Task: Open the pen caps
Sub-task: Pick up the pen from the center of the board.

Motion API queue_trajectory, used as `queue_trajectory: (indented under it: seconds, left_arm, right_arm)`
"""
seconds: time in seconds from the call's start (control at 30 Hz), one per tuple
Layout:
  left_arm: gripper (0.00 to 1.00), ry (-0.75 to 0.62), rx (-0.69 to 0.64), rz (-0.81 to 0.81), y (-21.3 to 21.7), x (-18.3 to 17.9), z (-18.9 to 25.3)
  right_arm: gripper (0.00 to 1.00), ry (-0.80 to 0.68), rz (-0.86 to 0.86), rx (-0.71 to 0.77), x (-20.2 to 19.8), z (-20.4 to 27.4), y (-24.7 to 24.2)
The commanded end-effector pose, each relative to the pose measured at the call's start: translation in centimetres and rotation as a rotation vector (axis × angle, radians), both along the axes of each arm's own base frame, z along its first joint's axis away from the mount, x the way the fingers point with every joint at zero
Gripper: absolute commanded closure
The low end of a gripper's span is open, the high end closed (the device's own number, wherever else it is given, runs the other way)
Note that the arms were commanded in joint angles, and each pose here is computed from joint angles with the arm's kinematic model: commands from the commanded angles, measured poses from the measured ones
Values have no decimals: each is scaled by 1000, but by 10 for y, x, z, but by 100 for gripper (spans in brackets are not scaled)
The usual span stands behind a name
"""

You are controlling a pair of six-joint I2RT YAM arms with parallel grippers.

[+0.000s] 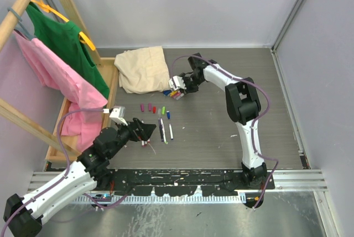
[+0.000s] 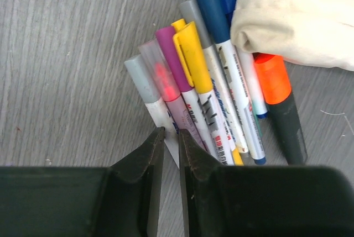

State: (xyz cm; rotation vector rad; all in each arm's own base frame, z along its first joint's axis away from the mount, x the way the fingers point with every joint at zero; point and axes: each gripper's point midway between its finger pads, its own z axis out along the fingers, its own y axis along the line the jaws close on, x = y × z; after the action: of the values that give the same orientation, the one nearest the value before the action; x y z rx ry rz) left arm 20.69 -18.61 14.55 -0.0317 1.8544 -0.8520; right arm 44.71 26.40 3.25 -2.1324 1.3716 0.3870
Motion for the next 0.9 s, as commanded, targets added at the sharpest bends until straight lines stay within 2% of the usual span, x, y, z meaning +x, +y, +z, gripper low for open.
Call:
queue_trajectory:
  seconds: [0.0, 0.57, 0.87]
  left_arm:
    - [2, -41, -49, 4, -2, 3, 16]
    - [2, -45, -54, 4, -2, 3, 17]
    - [2, -47, -60, -8, -5, 2, 19]
  right_arm:
    - [78, -28, 19, -42, -5, 8, -7]
    - [73, 25, 27, -78, -26, 2, -24]
    - [66, 123, 5, -150, -45, -9, -39]
